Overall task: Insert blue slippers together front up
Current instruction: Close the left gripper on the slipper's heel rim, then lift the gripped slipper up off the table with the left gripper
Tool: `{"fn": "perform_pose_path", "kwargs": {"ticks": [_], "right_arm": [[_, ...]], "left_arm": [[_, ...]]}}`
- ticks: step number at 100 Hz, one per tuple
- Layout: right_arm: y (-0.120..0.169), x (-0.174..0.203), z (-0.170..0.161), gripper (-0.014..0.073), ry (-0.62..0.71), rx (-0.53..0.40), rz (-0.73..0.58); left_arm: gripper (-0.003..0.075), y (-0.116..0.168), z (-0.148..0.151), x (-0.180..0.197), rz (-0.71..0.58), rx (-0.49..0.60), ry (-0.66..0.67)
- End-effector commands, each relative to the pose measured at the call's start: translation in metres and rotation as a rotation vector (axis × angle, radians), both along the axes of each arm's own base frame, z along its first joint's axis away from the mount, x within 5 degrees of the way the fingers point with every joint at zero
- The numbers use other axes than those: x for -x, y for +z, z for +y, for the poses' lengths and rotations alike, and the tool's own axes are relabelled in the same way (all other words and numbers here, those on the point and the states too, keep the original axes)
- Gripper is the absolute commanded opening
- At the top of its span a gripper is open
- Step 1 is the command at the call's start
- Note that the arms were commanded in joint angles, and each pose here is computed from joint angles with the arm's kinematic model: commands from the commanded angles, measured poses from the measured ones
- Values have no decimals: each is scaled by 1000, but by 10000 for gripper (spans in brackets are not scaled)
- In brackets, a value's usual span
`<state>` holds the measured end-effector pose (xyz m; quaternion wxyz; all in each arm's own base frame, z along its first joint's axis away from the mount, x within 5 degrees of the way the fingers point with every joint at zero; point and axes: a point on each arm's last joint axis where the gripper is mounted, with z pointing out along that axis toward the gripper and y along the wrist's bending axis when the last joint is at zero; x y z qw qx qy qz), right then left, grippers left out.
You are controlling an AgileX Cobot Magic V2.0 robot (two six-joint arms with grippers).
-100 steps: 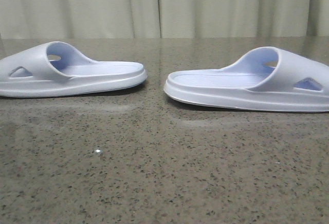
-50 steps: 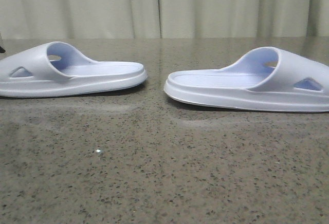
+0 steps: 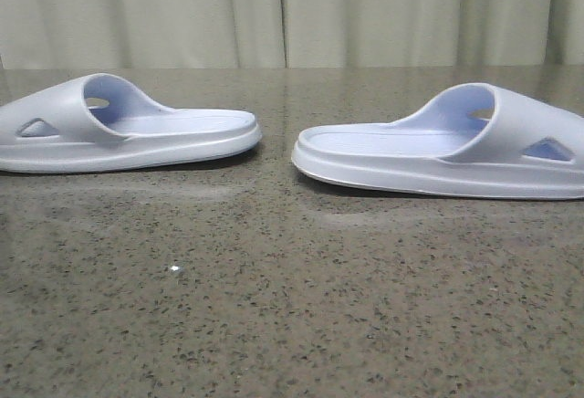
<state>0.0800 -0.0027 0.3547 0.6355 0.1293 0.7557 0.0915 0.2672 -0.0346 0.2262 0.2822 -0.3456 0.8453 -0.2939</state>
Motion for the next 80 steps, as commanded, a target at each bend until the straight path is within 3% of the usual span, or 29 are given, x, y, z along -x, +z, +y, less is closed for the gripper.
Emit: {"fn": "perform_pose_path", "kwargs": {"ticks": [1, 33, 63, 80], "right_arm": [[17, -1, 0, 519, -1, 6, -98], [17, -1, 0, 519, -1, 6, -98], [17, -1, 0, 519, -1, 6, -98], [17, -1, 0, 519, -1, 6, -98]], "left_arm": [[171, 8, -2, 0, -20, 8, -25], [20, 8, -1, 0, -34, -15, -39], [19, 10, 0, 0, -71, -68, -76], [19, 27, 0, 8, -135, -67, -77]]}}
